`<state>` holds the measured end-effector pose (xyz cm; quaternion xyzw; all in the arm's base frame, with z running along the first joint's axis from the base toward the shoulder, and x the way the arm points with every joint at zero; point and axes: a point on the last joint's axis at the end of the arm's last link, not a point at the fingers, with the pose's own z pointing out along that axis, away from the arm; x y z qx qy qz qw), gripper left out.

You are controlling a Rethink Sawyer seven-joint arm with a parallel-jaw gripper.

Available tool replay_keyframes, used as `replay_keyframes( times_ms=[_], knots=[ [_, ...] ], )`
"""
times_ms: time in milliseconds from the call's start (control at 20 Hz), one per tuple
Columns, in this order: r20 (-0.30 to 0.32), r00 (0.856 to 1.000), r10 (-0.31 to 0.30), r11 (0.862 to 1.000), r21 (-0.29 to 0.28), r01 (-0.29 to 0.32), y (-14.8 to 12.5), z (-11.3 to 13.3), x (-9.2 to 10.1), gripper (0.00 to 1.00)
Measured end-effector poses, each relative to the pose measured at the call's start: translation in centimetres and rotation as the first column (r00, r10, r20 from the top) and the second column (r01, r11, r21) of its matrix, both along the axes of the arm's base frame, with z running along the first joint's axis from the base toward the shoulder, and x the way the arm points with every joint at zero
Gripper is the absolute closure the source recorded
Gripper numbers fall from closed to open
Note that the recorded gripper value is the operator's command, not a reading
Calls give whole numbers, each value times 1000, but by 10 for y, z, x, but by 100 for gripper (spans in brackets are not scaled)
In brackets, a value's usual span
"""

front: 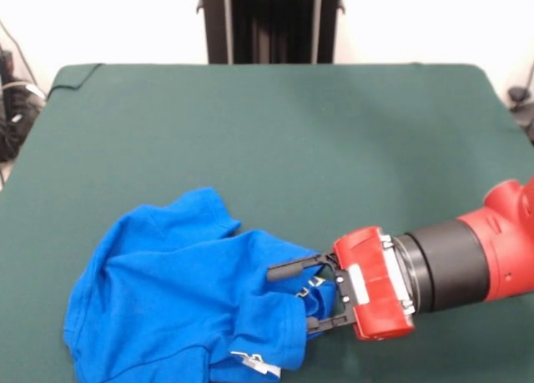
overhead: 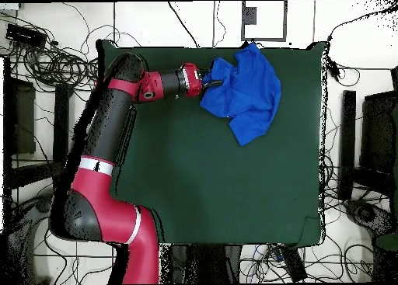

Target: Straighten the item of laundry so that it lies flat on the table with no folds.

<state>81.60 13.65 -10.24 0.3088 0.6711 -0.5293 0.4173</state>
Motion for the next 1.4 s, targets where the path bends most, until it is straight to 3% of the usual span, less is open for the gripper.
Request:
replay_keyframes(
  times_ms=[400, 650, 850, 900, 1050, 1100, 1250, 1350, 1400],
  knots=[
    [-30, 1000, 7, 999, -38, -8, -11, -10, -8, 0],
    [-34, 997, -73, 995, 73, 75, -23, -24, -14, 0],
    [-23, 987, -162, 965, 203, 163, -34, -25, -11, 0],
    [-10, 979, -205, 944, 264, 200, -41, -16, -3, 0],
    [2, 969, -247, 917, 323, 233, -55, -7, 7, 0],
    [5, 969, -249, 914, 332, 233, -63, -6, 12, 0],
    [18, 975, -221, 920, 335, 202, -81, -6, 20, 0],
    [31, 984, -175, 935, 318, 156, -92, -7, 27, 0],
    [41, 993, -108, 954, 285, 92, -102, -9, 34, 0]
  ],
)
